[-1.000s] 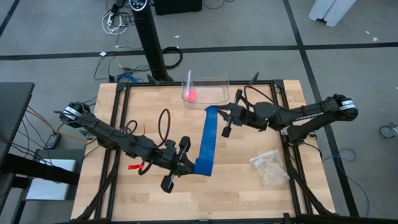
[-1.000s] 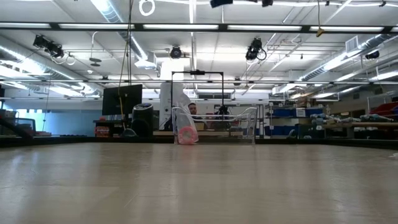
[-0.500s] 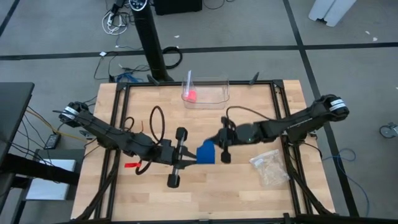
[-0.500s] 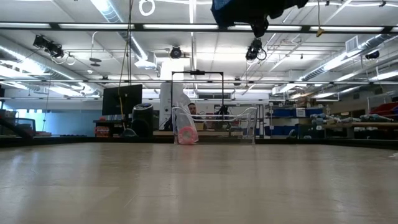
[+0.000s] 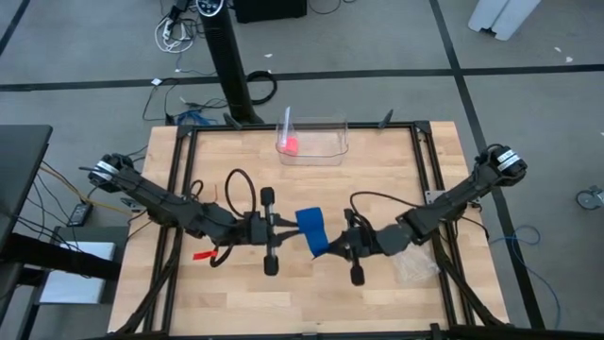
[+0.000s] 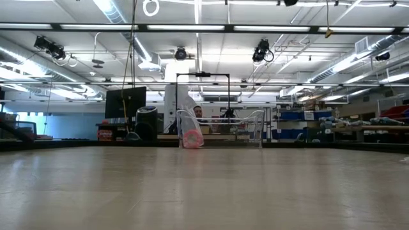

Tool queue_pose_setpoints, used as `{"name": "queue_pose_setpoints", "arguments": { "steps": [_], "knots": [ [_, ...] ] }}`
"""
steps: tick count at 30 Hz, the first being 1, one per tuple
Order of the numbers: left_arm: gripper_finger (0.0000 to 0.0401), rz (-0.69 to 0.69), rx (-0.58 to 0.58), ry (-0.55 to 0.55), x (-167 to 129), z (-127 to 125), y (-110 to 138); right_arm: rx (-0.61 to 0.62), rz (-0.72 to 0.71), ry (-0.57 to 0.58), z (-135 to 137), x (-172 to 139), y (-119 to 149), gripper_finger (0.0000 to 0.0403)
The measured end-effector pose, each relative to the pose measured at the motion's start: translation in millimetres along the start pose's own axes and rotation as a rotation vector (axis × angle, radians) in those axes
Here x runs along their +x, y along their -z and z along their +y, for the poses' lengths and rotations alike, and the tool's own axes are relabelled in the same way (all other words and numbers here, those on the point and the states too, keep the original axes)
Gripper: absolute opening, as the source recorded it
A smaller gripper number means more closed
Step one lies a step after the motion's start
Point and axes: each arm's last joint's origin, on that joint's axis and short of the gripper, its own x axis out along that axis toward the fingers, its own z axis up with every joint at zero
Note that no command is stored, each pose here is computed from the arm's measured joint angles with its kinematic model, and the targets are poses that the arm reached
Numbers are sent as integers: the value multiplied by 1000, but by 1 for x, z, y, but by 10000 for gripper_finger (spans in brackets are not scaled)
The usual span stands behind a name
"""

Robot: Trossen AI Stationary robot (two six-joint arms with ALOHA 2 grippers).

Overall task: Roll bandage
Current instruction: Roll the blue bandage

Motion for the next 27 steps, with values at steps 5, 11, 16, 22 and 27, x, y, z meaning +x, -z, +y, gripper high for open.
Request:
{"name": "queue_pose_setpoints", "arguments": {
  "steps": [5, 11, 16, 22, 27],
  "knots": [
    [17, 53, 24, -41, -1, 2, 17, -3, -37, 0, 13, -6, -11, 0],
    [17, 97, 46, -58, -3, 2, 36, -22, -97, -18, 20, -9, -34, 0],
    [17, 104, 58, -52, -6, 0, 44, -35, -141, -3, 20, -9, -51, 1],
    [17, 127, 72, -35, -7, -3, 46, -45, -180, 34, 15, -8, -67, 1],
    [17, 135, 86, -14, -9, -7, 47, -41, -202, 55, 8, -6, -77, 4]
  ]
}}
